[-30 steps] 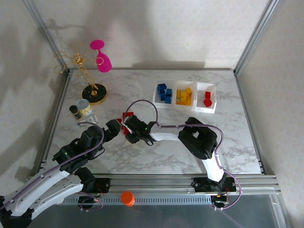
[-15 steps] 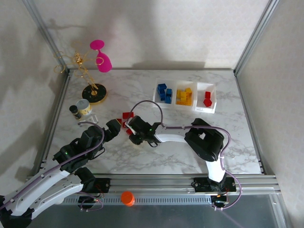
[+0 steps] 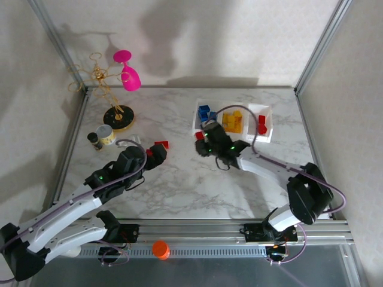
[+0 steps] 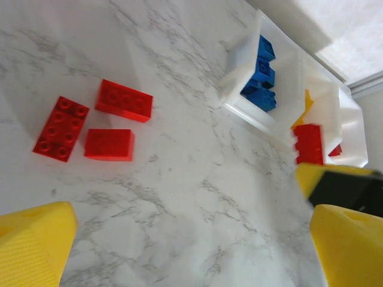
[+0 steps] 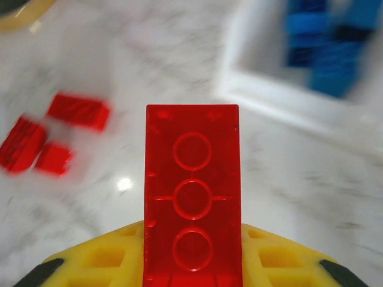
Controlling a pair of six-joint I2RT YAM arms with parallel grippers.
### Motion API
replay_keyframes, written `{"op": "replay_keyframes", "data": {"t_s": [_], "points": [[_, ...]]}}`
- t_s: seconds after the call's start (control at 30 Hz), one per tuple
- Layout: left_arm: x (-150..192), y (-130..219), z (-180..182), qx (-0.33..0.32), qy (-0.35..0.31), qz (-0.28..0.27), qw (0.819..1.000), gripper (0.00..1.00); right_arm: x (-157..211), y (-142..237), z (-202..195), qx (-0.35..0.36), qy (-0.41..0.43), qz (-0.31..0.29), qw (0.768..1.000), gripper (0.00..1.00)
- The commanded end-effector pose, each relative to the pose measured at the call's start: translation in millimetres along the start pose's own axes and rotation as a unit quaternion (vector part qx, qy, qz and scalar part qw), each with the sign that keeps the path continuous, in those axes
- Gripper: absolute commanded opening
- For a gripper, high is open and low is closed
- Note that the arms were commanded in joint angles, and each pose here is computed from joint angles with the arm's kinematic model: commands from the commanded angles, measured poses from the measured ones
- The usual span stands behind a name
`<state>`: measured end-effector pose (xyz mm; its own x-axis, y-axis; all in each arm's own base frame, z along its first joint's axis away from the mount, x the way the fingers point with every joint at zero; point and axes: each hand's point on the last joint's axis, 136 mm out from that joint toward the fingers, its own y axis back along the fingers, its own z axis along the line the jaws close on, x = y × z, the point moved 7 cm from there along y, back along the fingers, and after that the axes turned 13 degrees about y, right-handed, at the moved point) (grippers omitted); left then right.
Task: Sort the legos into containers by color
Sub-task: Pick up the lego from the center of the table, then place the lego in the container.
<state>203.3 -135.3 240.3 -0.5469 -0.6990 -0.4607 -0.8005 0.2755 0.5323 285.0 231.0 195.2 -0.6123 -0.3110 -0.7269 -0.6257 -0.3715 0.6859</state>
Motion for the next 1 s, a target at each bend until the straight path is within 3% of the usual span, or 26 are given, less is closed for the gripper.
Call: {"op": "replay_keyframes", "data": {"t_s": [0.0, 0.2, 0.4, 0.5, 0.57, 0.8, 0.97], "points": [[-4.8, -4.7, -30.0, 0.064, -0.005, 0.007, 0.998, 1.00, 4.2, 13.4, -56.8, 0.098, -0.086, 0.006, 0.991, 0.25], [0.6, -25.9, -53.7, 0.093, -0.019, 0.026, 0.995, 1.00, -9.2, 14.2, -152.0, 0.222, -0.180, -0.019, 0.958, 0.25], [6.4, -42.8, -66.7, 0.100, -0.027, 0.043, 0.994, 1.00, -16.0, -12.7, -219.6, 0.275, -0.225, -0.005, 0.935, 0.25], [7.4, -46.5, -67.4, 0.097, -0.029, 0.044, 0.994, 1.00, -17.8, -28.4, -239.0, 0.273, -0.233, 0.000, 0.933, 0.25], [6.3, -47.2, -66.9, 0.095, -0.030, 0.040, 0.994, 1.00, -17.5, -39.1, -249.4, 0.274, -0.238, 0.012, 0.932, 0.27], [4.4, -47.2, -66.4, 0.089, -0.034, 0.033, 0.995, 1.00, -25.9, -46.8, -255.0, 0.269, -0.227, 0.013, 0.936, 0.52], [0.4, -42.4, -67.1, 0.087, -0.039, 0.025, 0.995, 1.00, -38.4, -35.7, -230.9, 0.252, -0.206, -0.001, 0.945, 0.57]]}}
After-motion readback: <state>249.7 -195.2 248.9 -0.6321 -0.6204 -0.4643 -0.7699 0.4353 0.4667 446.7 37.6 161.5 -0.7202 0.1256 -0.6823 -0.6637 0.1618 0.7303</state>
